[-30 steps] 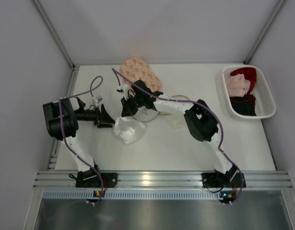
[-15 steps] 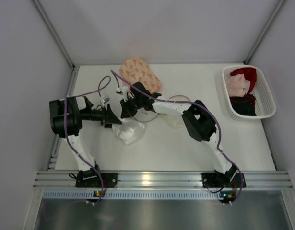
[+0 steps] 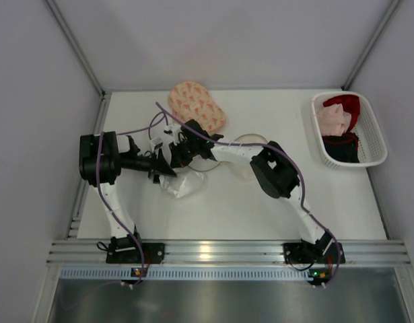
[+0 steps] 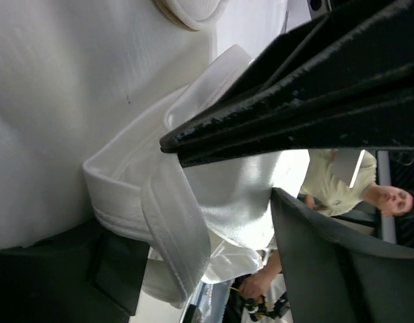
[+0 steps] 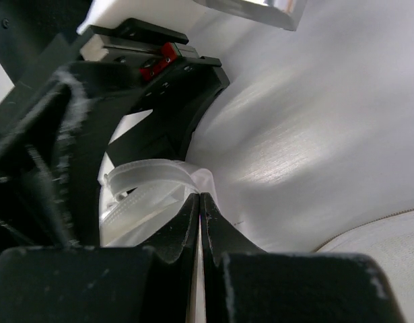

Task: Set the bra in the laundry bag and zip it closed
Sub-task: Adjust the bra at the center of the board, then pick up the bra from the center of the board.

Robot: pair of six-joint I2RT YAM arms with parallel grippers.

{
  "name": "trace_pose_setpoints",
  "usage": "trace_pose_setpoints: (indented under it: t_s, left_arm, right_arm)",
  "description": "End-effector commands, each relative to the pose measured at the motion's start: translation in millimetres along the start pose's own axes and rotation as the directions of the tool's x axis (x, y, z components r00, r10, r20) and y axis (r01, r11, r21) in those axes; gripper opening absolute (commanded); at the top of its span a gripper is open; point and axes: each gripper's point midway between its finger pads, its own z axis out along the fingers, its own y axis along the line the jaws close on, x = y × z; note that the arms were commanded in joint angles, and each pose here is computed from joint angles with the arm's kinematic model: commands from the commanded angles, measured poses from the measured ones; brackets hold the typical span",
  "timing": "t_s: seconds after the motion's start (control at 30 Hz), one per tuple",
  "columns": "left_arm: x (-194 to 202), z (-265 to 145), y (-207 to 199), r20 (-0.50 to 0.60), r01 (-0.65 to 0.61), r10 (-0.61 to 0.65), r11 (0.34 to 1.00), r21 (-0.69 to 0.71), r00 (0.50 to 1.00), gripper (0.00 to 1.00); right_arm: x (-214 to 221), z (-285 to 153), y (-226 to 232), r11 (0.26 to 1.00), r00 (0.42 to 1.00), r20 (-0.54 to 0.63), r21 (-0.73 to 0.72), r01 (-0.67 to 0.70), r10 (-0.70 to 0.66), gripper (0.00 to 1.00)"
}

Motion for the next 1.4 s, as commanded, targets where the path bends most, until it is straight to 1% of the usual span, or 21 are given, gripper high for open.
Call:
trace_pose_setpoints:
  t_s: [0.0, 0.03, 0.1, 0.13, 0.2, 0.23, 0.27, 0.3, 0.33, 0.4, 0.47, 0.6, 0.63, 0.77, 0.8, 0.97, 1.13, 1.23, 1.27, 1.33, 1.37]
  left_arm:
    - [1.2, 2.3, 20.5, -0.033, 0.019, -0.021, 0.999, -0.051, 0.999, 0.74]
    - [0.9, 2.9, 21.6, -0.035, 0.020, -0.022, 0.998, -0.052, 0.999, 0.65]
    - [1.2, 4.1, 24.7, -0.041, 0.039, -0.041, 0.998, -0.055, 0.998, 0.52]
    - [1.3, 3.9, 25.8, -0.041, 0.045, -0.048, 0.997, -0.056, 0.998, 0.40]
    - [0.5, 4.3, 27.1, -0.041, 0.056, -0.058, 0.997, -0.056, 0.997, 0.28]
    - [0.2, 4.3, 27.2, -0.039, 0.065, -0.067, 0.997, -0.052, 0.997, 0.17]
    - [-0.1, 4.3, 27.7, -0.037, 0.076, -0.078, 0.996, -0.050, 0.996, 0.11]
    - [-0.7, 3.8, 27.7, -0.035, 0.079, -0.080, 0.996, -0.051, 0.996, 0.02]
    - [-1.1, 1.9, 29.3, -0.032, 0.081, -0.083, 0.995, -0.058, 0.996, 0.00]
    - [-2.3, -1.1, 32.0, -0.030, 0.076, -0.078, 0.994, -0.073, 0.996, 0.00]
    - [-6.0, -7.5, 33.5, -0.010, 0.077, -0.078, 0.994, -0.081, 0.997, 0.00]
    - [-13.4, -16.8, 32.6, 0.017, 0.055, -0.054, 0.994, -0.093, 0.998, 0.00]
    - [-16.2, -17.9, 31.0, 0.024, 0.043, -0.041, 0.995, -0.090, 0.999, 0.00]
    - [-17.0, -18.5, 28.4, 0.028, 0.031, -0.029, 0.996, -0.087, 0.999, 0.00]
    - [-16.4, -18.4, 28.3, 0.025, 0.025, -0.022, 0.996, -0.090, 0.999, 0.00]
    - [-11.5, -18.6, 31.3, 0.012, 0.023, -0.022, 0.994, -0.109, 1.000, 0.05]
    - [-9.8, -19.4, 31.4, 0.007, 0.018, -0.018, 0.993, -0.119, 1.000, 0.09]
    - [-11.9, -18.8, 30.1, 0.014, 0.018, -0.017, 0.994, -0.107, 1.000, 0.18]
    - [-13.2, -18.5, 28.8, 0.019, 0.018, -0.016, 0.995, -0.098, 1.000, 0.25]
    - [-15.7, -16.4, 25.0, 0.032, 0.029, -0.026, 0.997, -0.067, 0.999, 0.32]
    - [-16.2, -16.5, 24.4, 0.036, 0.033, -0.031, 0.998, -0.061, 0.999, 0.40]
  right_arm:
    - [-39.2, 3.7, 15.1, 1.000, 0.993, 0.112, 0.001, 0.026, -0.026, 0.00]
    - [-39.0, 4.8, 15.4, 1.000, 0.993, 0.112, 0.006, 0.025, -0.026, 0.00]
    - [-39.0, 5.9, 15.1, 1.000, 0.993, 0.114, 0.015, 0.021, -0.023, 0.00]
    - [-40.4, 5.8, 15.7, 1.000, 0.993, 0.118, 0.018, 0.023, -0.025, 0.00]
    - [-39.8, 6.3, 18.1, 1.000, 0.993, 0.118, 0.013, 0.018, -0.020, 0.00]
    - [-40.8, 5.6, 20.3, 1.000, 0.993, 0.119, 0.008, 0.018, -0.019, 0.00]
    - [-42.7, 4.0, 20.5, 1.000, 0.992, 0.121, 0.009, 0.018, -0.019, 0.00]
    - [-46.7, 0.3, 22.7, 1.000, 0.992, 0.124, 0.010, 0.028, -0.029, 0.01]
    - [-49.0, -5.4, 22.6, 0.999, 0.992, 0.116, 0.019, 0.039, -0.041, 0.14]
    - [-64.3, -26.6, 23.9, 0.998, 0.989, 0.138, 0.015, 0.060, -0.061, 0.19]
    - [-63.4, -45.0, 19.5, 0.998, 0.991, 0.115, 0.011, 0.067, -0.067, 0.23]
    - [-75.4, -105.9, 5.4, 1.000, 0.993, 0.120, -0.024, 0.017, -0.014, 0.25]
    - [-61.2, -110.9, 10.1, 0.997, 0.996, 0.090, -0.075, -0.010, 0.017, 0.25]
    - [-38.9, -132.6, 38.4, 0.980, 0.997, 0.057, -0.191, -0.046, 0.058, 0.23]
    - [-22.9, -127.1, 46.9, 0.975, 0.997, 0.019, -0.213, -0.069, 0.075, 0.23]
    - [0.9, -96.4, 67.4, 0.963, 0.996, -0.037, -0.254, -0.086, 0.079, 0.22]
    - [-12.8, -81.3, 67.8, 0.956, 0.993, 0.001, -0.271, -0.116, 0.121, 0.24]
    - [6.8, -64.6, 62.0, 0.956, 0.990, -0.046, -0.256, -0.141, 0.134, 0.23]
    - [21.2, -55.3, 57.3, 0.956, 0.986, -0.081, -0.244, -0.160, 0.145, 0.23]
    - [37.4, -45.5, 54.8, 0.958, 0.982, -0.119, -0.230, -0.170, 0.145, 0.21]
    - [48.2, -40.1, 50.9, 0.958, 0.977, -0.145, -0.218, -0.184, 0.155, 0.21]
